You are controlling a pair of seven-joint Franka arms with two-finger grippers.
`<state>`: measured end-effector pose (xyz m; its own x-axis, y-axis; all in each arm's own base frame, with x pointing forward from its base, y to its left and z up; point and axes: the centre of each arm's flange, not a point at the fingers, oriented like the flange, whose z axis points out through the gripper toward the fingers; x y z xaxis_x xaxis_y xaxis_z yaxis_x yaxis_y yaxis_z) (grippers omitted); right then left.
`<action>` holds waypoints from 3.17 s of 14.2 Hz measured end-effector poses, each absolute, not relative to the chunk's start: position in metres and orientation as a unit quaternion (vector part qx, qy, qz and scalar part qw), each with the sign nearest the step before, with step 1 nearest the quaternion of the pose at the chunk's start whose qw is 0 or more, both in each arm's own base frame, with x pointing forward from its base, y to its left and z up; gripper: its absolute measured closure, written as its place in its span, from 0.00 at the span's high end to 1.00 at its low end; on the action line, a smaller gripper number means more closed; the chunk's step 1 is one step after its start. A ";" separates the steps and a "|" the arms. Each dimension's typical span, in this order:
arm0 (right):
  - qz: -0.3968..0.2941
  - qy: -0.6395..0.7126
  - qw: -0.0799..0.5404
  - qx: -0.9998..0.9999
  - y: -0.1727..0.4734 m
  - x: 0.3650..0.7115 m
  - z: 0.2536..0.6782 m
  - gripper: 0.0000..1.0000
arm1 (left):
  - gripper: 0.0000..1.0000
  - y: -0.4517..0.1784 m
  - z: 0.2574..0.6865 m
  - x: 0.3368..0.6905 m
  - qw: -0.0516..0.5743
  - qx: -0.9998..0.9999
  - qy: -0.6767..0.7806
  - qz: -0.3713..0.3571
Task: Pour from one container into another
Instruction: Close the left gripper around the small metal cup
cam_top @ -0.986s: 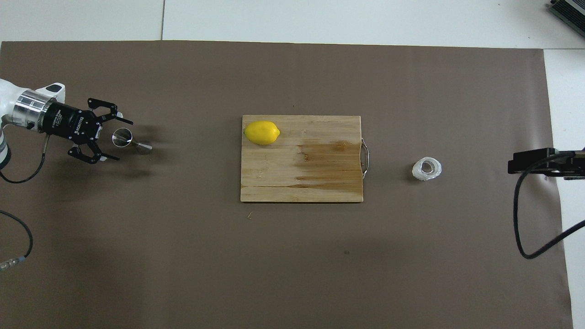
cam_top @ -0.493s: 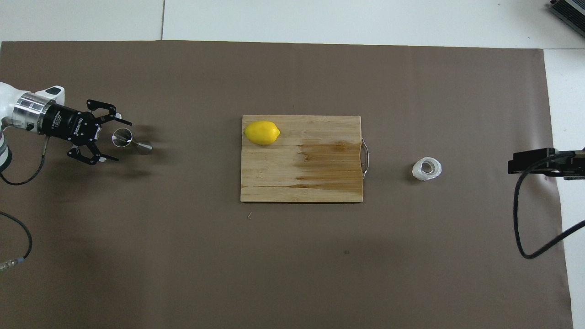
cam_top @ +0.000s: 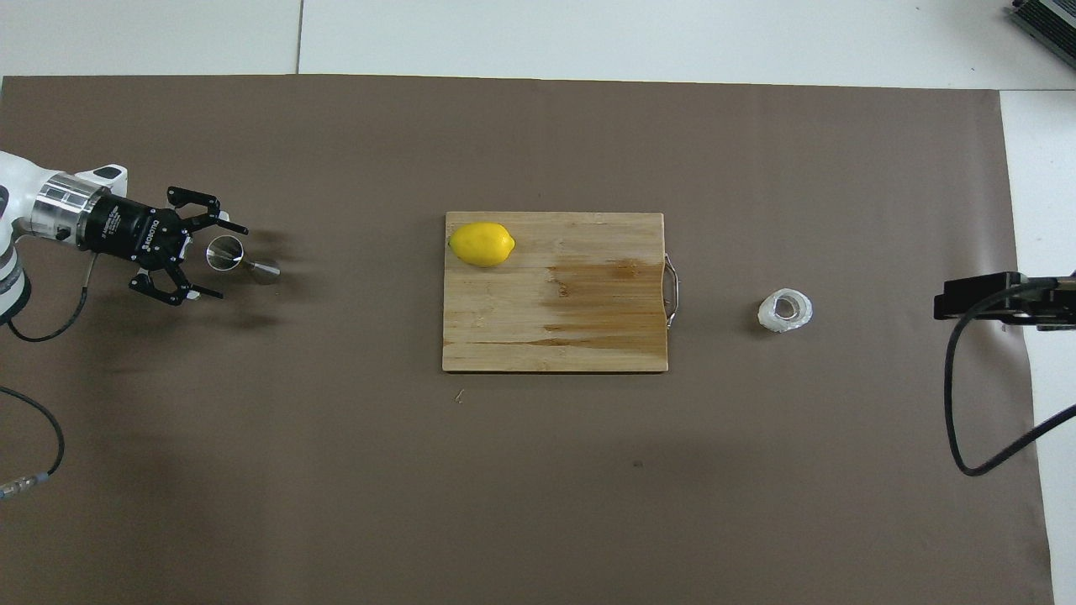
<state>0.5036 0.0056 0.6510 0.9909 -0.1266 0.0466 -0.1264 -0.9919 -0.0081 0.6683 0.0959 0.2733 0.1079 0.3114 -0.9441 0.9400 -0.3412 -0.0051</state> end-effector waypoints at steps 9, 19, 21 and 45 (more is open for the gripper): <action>-0.024 0.063 0.003 -0.998 0.006 0.504 0.651 1.00 | 0.94 0.097 0.267 0.666 0.334 0.658 0.470 -0.485; -0.024 0.063 0.003 -0.998 0.006 0.504 0.651 1.00 | 0.89 0.100 0.270 0.665 0.339 0.656 0.468 -0.485; -0.024 0.063 0.003 -0.998 0.006 0.504 0.651 1.00 | 0.89 0.100 0.270 0.665 0.340 0.656 0.468 -0.485; -0.024 0.063 0.003 -0.998 0.006 0.504 0.651 1.00 | 0.50 0.100 0.271 0.665 0.340 0.656 0.466 -0.487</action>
